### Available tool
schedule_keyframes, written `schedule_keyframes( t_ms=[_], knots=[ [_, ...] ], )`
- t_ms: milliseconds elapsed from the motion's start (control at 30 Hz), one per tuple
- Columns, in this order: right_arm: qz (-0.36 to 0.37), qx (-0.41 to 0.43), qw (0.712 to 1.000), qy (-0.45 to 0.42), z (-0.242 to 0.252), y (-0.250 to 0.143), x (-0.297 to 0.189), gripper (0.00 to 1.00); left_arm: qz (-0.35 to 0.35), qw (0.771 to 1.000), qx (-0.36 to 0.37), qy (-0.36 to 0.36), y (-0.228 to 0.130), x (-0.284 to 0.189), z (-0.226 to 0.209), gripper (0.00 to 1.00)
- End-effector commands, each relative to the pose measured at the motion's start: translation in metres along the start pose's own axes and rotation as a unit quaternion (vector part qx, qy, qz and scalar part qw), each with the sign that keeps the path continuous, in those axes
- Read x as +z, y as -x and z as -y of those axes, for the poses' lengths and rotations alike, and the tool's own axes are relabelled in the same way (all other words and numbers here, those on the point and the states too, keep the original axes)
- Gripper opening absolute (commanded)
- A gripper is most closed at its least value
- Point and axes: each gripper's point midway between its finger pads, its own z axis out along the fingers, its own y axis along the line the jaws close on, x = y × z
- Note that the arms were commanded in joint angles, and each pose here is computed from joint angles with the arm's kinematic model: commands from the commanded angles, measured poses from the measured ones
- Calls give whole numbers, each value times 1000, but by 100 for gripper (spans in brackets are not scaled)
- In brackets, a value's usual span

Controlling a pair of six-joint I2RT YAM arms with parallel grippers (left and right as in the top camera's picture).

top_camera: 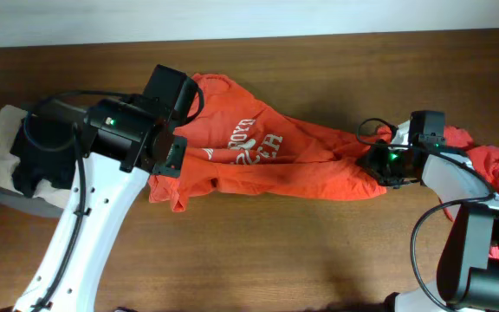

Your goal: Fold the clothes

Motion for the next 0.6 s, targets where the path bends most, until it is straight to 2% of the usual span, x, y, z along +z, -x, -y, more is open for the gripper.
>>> schedule_keyframes(
  t_ms=[0,67,333,500,567],
  knots=[
    [2,-3,1000,7,-3,1,2,12,21,1000,-19,1,3,-11,-7,1],
    [6,-5,1000,8,-4,3,1,4,20,1000,-19,1,3,-11,-7,0],
    [29,-45,998,31,-22,5,-23,4,24,999,-21,5,5,-11,-8,0],
    [92,-94,991,23,-42,9,-77,4,51,998,-32,2,12,-19,-11,1],
    [143,-102,984,-9,-43,10,-114,4,73,996,-41,-1,16,-32,-15,1]
  ],
)
